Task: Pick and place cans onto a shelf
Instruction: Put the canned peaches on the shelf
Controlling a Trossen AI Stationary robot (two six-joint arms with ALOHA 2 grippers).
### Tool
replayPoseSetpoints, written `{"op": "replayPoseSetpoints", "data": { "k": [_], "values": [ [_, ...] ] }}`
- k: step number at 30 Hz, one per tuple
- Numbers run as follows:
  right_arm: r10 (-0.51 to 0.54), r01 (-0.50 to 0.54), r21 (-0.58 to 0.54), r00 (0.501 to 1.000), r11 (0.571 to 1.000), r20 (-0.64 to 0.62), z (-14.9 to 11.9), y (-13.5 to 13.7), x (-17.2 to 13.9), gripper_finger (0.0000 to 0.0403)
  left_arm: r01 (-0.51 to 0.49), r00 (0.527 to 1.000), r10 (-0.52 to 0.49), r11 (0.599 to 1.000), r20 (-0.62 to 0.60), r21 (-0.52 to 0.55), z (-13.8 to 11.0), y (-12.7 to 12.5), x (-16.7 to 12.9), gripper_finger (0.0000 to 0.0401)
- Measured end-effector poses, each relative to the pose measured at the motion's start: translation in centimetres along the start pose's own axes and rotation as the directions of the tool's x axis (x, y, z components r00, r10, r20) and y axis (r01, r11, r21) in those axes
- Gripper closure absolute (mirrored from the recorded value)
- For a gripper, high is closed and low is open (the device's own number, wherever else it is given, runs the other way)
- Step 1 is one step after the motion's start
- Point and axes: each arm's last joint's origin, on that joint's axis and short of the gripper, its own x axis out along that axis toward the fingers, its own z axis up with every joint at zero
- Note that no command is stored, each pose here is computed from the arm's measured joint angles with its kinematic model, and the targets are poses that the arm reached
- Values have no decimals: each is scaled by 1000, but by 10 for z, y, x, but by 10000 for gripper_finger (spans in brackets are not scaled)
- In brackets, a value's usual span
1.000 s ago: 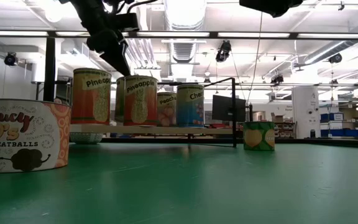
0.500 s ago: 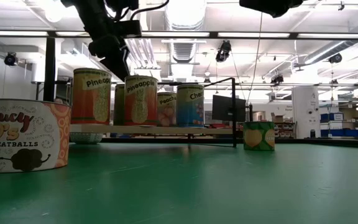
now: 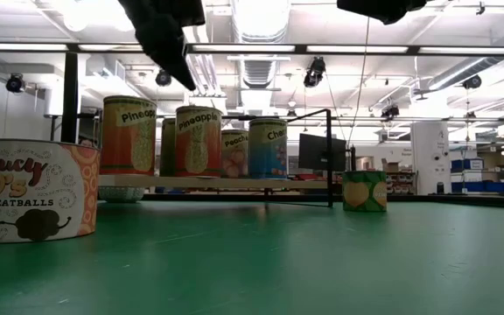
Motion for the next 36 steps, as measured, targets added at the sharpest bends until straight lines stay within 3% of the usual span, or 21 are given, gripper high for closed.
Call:
{"op": "replayPoseSetpoints", "data": {
  "k": [11, 26, 36],
  "values": [
    [4, -4, -13, 1000, 1000, -13, -1, 0, 0, 44, 5, 999, -7, 999, -49, -32, -18, -8, 20, 398],
    [4, -4, -14, 1000, 1000, -15, -2, 0, 0, 44, -31, 994, 27, 999, -110, -34, -25, -14, 47, 401],
    [5, -5, -16, 1000, 1000, -17, -2, 0, 0, 44, -43, 994, 39, 998, -99, -36, -27, -12, 36, 401]
  ]
}}
